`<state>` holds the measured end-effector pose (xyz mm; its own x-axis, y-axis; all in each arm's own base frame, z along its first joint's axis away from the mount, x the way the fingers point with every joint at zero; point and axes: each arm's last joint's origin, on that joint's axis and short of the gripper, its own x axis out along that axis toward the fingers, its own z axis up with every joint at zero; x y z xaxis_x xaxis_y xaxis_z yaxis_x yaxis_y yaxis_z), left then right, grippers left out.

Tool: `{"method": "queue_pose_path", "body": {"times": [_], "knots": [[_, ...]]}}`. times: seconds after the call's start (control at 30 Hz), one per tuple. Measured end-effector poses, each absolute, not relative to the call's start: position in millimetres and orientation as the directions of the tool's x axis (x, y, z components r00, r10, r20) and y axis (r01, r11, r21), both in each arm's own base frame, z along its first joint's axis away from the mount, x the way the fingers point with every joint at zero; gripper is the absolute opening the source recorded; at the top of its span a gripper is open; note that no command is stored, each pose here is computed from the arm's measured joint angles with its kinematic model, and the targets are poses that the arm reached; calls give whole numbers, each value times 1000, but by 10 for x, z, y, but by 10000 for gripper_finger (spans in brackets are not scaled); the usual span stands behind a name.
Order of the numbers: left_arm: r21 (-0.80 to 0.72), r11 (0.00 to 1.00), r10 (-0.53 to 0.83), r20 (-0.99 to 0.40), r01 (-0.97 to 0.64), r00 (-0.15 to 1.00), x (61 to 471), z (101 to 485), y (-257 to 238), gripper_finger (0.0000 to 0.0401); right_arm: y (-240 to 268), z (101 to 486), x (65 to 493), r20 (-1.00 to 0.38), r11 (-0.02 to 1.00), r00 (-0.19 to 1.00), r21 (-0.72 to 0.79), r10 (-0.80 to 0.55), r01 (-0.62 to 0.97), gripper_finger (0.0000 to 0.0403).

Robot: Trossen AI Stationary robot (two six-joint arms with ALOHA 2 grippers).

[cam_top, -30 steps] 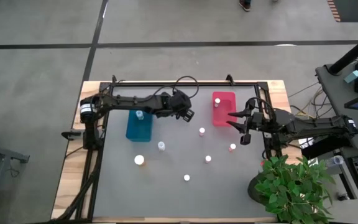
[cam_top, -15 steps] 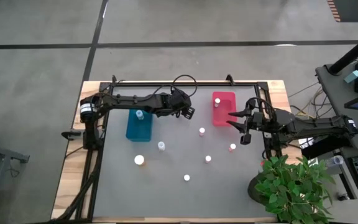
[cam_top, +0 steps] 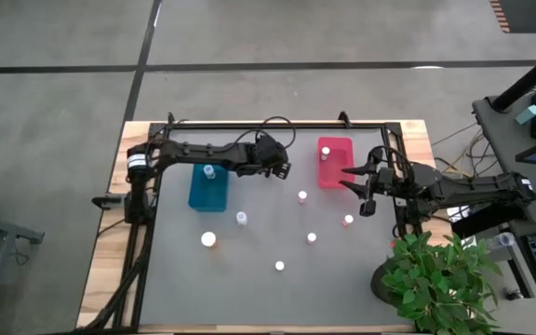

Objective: Pick and place medicine bottles into bin by pill shape (circle, oval)
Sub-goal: Put the top transparent capsule bottle into the blue bin

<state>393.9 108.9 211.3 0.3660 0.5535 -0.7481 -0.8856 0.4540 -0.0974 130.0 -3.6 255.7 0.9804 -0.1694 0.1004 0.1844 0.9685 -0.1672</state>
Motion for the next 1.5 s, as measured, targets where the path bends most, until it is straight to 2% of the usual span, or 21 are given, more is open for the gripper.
{"method": "queue_pose_path", "body": {"times": [0.87, 1.0, 1.37, 1.5], "knots": [[-59, 435, 530, -789, -898, 309, 3900, 1849, 1069, 256, -36, 2551, 1302, 94, 967, 981, -176, -170, 184, 134], [-57, 438, 530, -790, -897, 309, 3900, 1849, 1068, 232, -36, 2551, 1302, 94, 967, 981, -176, -170, 184, 134], [-62, 447, 518, -795, -892, 315, 3902, 1846, 1057, 122, -36, 2551, 1302, 94, 967, 981, -176, -170, 184, 134], [-62, 452, 517, -795, -890, 318, 3908, 1846, 1039, 114, -37, 2551, 1302, 94, 967, 981, -176, -171, 185, 134]]}}
